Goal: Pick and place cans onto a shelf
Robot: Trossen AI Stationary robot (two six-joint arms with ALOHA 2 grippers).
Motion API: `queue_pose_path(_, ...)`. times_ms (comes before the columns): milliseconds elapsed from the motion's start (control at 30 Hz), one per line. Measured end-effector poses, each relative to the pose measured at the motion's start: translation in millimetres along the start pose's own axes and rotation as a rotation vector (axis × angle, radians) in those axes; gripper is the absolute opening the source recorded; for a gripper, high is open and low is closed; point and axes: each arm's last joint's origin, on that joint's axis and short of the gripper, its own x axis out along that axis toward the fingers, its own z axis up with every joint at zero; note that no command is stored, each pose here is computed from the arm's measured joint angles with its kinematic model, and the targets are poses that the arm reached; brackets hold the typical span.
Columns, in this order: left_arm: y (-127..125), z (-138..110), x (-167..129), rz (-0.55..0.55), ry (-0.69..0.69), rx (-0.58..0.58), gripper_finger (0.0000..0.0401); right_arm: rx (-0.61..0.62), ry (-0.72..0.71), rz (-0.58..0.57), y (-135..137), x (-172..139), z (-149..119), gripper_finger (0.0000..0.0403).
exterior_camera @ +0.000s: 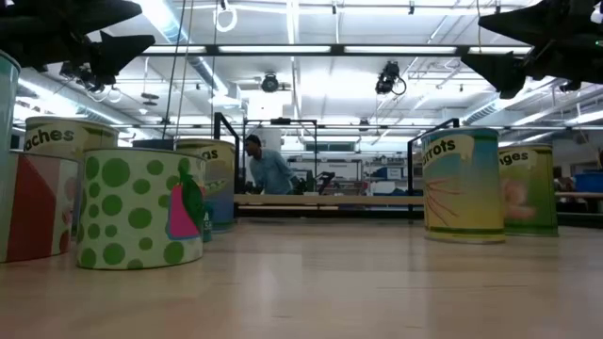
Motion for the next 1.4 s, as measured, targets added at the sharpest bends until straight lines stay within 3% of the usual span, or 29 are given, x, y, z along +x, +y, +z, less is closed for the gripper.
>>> queue_pose_path(633,0,0,0,0.000,0.000,0.000,0.0316,-0.004,-0.001,0.000,0,0,0,0.0373)
queue_pose_path(800,0,0,0,0.000,0.000,0.000,0.0316,-0.183,-0.054,-0.015,0,0,5,0.0373)
queue_pose_path(967,0,0,0,0.000,0.000,0.000,0.0316,-0.234,-0.105,-0.033,0,-1,10,0.0373)
queue_pose_path(1067,0,0,0,0.000,0.000,0.000,0.0316,-0.156,-0.188,-0.114,-2,-2,19,0.0373)
queue_pose_path(1200,0,1,0,0.000,-0.007,-0.036,0.0316,0.035,-0.197,-0.330,-9,-2,24,0.0373)
queue_pose_path(1400,1,7,0,0.009,-0.063,-0.002,0.0316,0.061,-0.026,-0.340,-8,6,39,0.0373)
